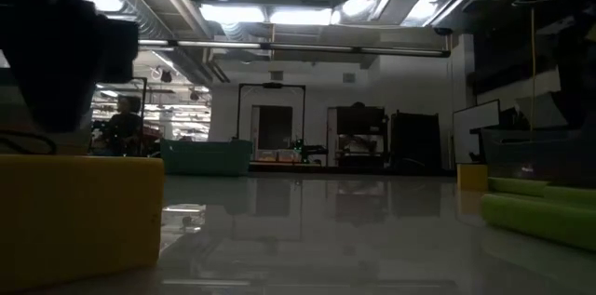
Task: Sort blocks
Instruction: Put the yellow block into the green bin
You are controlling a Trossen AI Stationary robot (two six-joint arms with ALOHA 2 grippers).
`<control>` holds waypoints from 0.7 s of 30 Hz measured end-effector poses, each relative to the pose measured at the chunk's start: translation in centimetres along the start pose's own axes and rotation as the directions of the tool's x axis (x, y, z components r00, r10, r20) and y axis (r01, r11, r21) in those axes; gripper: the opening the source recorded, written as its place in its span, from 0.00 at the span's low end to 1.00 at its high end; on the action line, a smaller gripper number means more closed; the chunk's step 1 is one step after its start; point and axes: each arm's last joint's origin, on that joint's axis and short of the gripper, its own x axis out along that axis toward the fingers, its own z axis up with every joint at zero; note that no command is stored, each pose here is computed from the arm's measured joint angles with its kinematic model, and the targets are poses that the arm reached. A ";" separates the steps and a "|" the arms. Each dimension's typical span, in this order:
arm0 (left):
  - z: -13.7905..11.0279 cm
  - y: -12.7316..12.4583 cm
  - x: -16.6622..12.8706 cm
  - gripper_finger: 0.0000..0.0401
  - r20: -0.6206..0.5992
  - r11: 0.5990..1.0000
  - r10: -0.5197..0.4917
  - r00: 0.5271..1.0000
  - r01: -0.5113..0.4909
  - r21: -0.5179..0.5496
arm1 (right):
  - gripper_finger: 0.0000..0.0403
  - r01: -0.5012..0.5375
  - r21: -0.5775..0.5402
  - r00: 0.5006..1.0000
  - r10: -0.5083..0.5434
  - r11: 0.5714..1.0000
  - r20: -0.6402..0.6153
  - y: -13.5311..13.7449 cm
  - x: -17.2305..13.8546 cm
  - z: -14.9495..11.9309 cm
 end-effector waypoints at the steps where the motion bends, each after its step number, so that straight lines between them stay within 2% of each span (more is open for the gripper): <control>1: 0.0 0.0 0.2 0.61 0.003 1.000 -0.008 1.000 0.008 0.001 | 0.30 0.000 0.000 1.000 0.000 1.000 0.000 0.0 0.0 0.0; 4: 0.1 -0.1 0.8 0.61 0.009 1.000 -0.022 1.000 0.022 0.003 | 0.30 0.000 0.000 1.000 0.000 1.000 0.000 0.0 0.0 0.0; 21: 0.0 1.3 3.7 0.61 -0.034 0.998 0.051 0.998 -0.052 -0.029 | 0.30 0.000 0.000 1.000 0.000 1.000 0.000 0.0 0.0 0.0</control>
